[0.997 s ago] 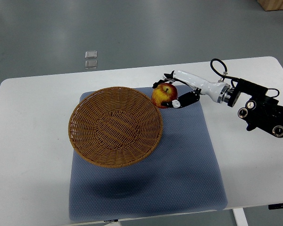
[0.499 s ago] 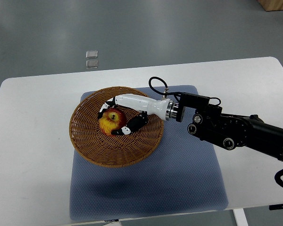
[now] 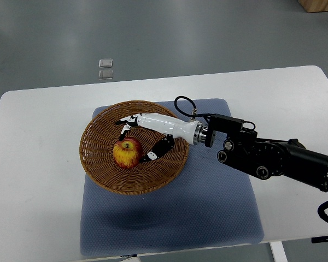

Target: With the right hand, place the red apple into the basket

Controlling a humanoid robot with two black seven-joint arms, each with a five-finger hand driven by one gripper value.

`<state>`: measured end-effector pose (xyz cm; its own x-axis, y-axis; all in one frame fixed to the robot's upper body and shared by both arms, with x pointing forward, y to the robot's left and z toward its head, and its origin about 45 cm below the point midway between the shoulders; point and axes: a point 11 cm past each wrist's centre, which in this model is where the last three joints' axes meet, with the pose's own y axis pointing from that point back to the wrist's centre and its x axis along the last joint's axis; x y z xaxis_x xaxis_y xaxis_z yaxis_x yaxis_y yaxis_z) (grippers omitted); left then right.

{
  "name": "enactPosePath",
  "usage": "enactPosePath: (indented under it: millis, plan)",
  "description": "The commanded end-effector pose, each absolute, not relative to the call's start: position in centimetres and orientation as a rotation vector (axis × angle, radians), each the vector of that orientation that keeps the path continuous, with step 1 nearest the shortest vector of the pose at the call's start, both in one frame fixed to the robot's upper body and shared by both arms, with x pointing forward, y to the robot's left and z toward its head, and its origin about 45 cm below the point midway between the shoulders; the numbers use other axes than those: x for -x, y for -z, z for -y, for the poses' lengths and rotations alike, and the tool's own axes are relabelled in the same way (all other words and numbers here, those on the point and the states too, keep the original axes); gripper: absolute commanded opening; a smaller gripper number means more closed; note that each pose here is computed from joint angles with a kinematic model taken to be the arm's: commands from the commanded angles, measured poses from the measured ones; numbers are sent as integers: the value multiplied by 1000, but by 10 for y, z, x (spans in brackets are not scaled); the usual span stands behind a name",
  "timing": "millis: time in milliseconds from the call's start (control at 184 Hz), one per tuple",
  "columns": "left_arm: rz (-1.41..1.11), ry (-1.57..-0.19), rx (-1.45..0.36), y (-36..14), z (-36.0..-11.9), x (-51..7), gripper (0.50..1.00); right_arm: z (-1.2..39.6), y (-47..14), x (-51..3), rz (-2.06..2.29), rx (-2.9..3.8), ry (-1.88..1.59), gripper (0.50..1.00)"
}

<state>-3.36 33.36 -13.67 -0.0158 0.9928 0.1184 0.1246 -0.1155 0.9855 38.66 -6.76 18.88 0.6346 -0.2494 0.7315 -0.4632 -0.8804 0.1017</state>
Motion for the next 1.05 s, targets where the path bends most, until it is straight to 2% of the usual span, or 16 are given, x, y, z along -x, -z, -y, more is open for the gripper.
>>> enactPosePath:
  millis: [0, 60, 65, 108, 157, 163, 179, 260, 352, 439, 444, 678, 705, 846, 1041]
  plan:
    - [-1260, -1252, -1378, 137, -334, 34, 1000, 88, -201, -401, 754, -2612, -1004, 915]
    - [-1260, -1252, -1378, 137, -334, 34, 1000, 91, -203, -403, 777, -2617, -992, 915]
    - [-1260, -1252, -1378, 137, -334, 34, 1000, 104, -209, -412, 886, -2639, -920, 915]
    - [-1260, -1252, -1378, 137, -334, 34, 1000, 117, -215, -419, 958, -2657, -848, 915]
    - [-1260, -1252, -1378, 137, -334, 34, 1000, 117, -215, -419, 958, -2657, -848, 915]
    - [-1260, -1252, -1378, 137, -334, 34, 1000, 135, -216, -425, 1026, -2683, -727, 913]
    - [-1260, -1252, -1378, 137, -334, 34, 1000, 144, -216, -428, 1059, -2692, -670, 913]
    - [-1260, -1252, -1378, 137, -334, 34, 1000, 170, -215, -434, 1170, -2707, -493, 911]
    - [-1260, -1252, -1378, 137, -334, 34, 1000, 199, -197, -437, 1332, -2680, -250, 911]
    - [-1260, -1252, -1378, 137, -334, 34, 1000, 199, -197, -437, 1332, -2680, -250, 911]
    - [-1260, -1252, -1378, 137, -334, 34, 1000, 225, -178, -437, 1477, -2639, -68, 911]
    - [-1260, -1252, -1378, 137, -334, 34, 1000, 263, -155, -435, 1759, -2572, 324, 913]
    - [-1260, -1252, -1378, 137, -334, 34, 1000, 276, -149, -436, 1866, -2526, 462, 915]
    - [-1260, -1252, -1378, 137, -334, 34, 1000, 296, -142, -434, 2034, -2463, 602, 919]
    - [-1260, -1252, -1378, 137, -334, 34, 1000, 305, -144, -435, 2054, -2443, 576, 921]
